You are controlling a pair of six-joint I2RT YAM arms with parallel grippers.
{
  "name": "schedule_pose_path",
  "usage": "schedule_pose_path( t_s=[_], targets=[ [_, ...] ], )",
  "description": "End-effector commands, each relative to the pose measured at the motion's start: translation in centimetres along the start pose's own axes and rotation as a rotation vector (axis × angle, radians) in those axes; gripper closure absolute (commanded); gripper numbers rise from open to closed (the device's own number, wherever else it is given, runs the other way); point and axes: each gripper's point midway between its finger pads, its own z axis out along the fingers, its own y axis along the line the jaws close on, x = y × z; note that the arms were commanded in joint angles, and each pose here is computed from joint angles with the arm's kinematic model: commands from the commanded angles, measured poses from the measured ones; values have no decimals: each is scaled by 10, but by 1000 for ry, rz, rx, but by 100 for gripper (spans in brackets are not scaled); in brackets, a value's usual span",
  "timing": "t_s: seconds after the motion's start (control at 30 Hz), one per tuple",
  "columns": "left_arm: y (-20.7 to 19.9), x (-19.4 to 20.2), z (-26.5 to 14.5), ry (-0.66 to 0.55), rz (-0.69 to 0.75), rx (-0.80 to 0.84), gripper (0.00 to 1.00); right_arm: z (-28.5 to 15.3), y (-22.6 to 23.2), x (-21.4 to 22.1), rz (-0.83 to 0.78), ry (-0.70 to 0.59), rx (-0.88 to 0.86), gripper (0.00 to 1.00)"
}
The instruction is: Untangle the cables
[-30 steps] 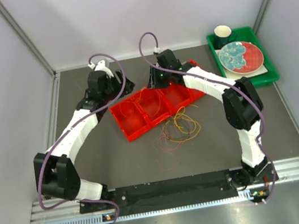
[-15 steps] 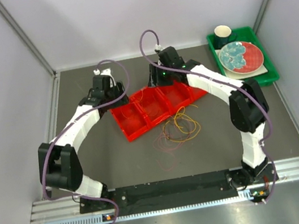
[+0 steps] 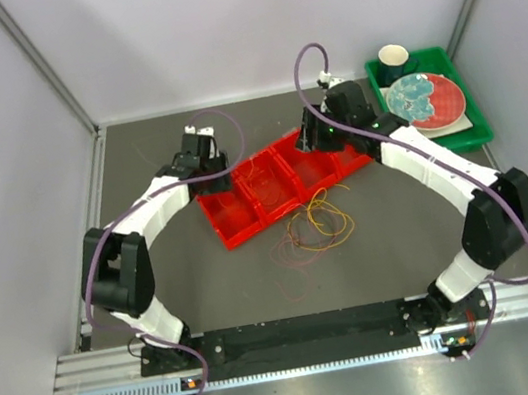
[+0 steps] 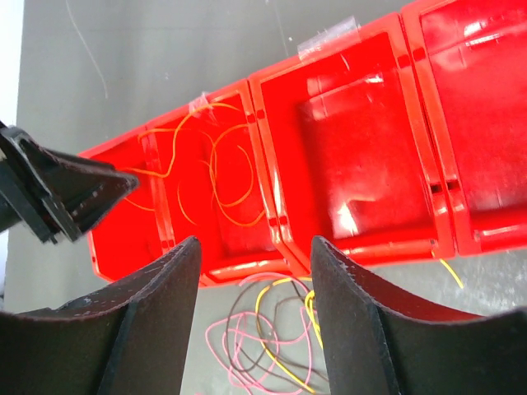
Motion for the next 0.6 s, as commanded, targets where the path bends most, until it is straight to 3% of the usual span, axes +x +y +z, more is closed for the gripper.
schedule_pose_path(
  t_s=[0.0, 0.1, 0.13, 0.23, 0.37, 0.57],
  targets=[
    [1, -19, -1, -65, 6, -27, 52, -22, 5, -17, 4, -76, -20, 44],
    [3, -20, 0, -67, 4, -38, 68, -27, 4, -18, 5, -84, -19, 44],
    [2, -22, -3, -77, 5, -40, 81, -27, 3, -18, 6, -82, -16, 44],
    [4, -31, -11, -108, 8, -52, 98, -27, 1, -16, 7, -79, -13, 44],
    [-10, -49, -35, -152, 12, 12, 100, -28, 1, -17, 9, -83, -15, 44],
    [-65, -64, -52, -159, -48, 275, 100, -32, 0, -18, 11, -95, -10, 44]
  ],
)
